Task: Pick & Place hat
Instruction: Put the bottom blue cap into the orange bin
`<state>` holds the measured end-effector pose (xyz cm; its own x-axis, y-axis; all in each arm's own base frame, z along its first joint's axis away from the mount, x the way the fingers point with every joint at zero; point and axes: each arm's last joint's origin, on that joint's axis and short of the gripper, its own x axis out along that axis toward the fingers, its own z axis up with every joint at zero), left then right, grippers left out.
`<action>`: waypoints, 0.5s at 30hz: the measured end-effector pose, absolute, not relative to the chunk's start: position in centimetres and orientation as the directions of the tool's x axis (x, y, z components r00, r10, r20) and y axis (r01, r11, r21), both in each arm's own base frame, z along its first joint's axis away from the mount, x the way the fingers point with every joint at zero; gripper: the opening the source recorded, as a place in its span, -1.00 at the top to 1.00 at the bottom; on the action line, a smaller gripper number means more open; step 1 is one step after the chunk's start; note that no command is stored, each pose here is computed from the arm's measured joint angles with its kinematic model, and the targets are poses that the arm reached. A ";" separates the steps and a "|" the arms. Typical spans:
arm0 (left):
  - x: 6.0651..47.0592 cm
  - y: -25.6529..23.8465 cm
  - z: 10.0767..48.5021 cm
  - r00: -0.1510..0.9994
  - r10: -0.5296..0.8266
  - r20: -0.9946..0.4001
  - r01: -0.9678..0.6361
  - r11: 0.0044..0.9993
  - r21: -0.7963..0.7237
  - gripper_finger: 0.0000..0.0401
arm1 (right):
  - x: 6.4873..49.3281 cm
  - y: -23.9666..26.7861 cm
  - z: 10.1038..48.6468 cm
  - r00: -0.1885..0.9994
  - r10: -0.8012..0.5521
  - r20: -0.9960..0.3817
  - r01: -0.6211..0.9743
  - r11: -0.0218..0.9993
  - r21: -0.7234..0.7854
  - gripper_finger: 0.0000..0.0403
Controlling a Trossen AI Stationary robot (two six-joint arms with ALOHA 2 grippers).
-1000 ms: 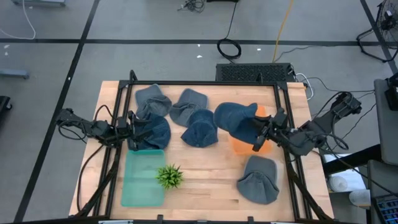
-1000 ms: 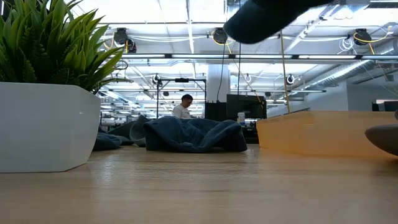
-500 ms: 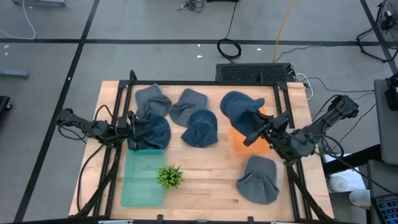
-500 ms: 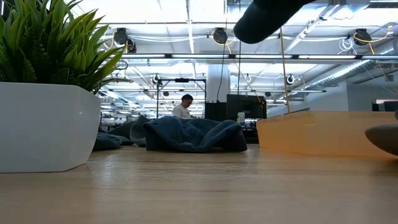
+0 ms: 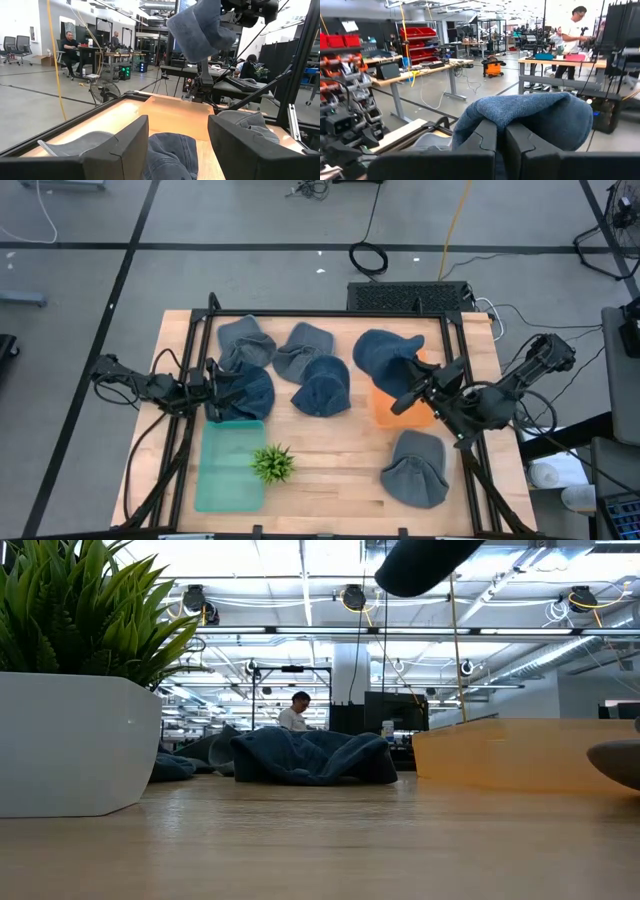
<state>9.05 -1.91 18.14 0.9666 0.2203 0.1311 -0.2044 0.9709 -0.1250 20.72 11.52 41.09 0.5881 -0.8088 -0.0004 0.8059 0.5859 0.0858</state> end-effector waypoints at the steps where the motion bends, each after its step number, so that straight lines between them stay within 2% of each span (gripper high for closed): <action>1: 9.0 -1.9 18.1 0.967 0.220 0.131 -0.204 0.971 -0.125 -0.07 | 20.7 11.5 41.2 0.588 -0.809 0.000 0.807 0.587 0.065 1.00; 15: 9.0 -1.9 18.1 0.967 0.220 0.131 -0.204 0.971 -0.125 -0.07 | 20.3 11.8 41.6 0.607 -0.795 0.000 0.795 0.606 -0.026 1.00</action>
<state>9.05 -1.91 18.14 0.9666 0.2204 0.1311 -0.2045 0.9709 -0.1250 20.26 11.83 41.59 0.6065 -0.7951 -0.0002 0.7948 0.6063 -0.0263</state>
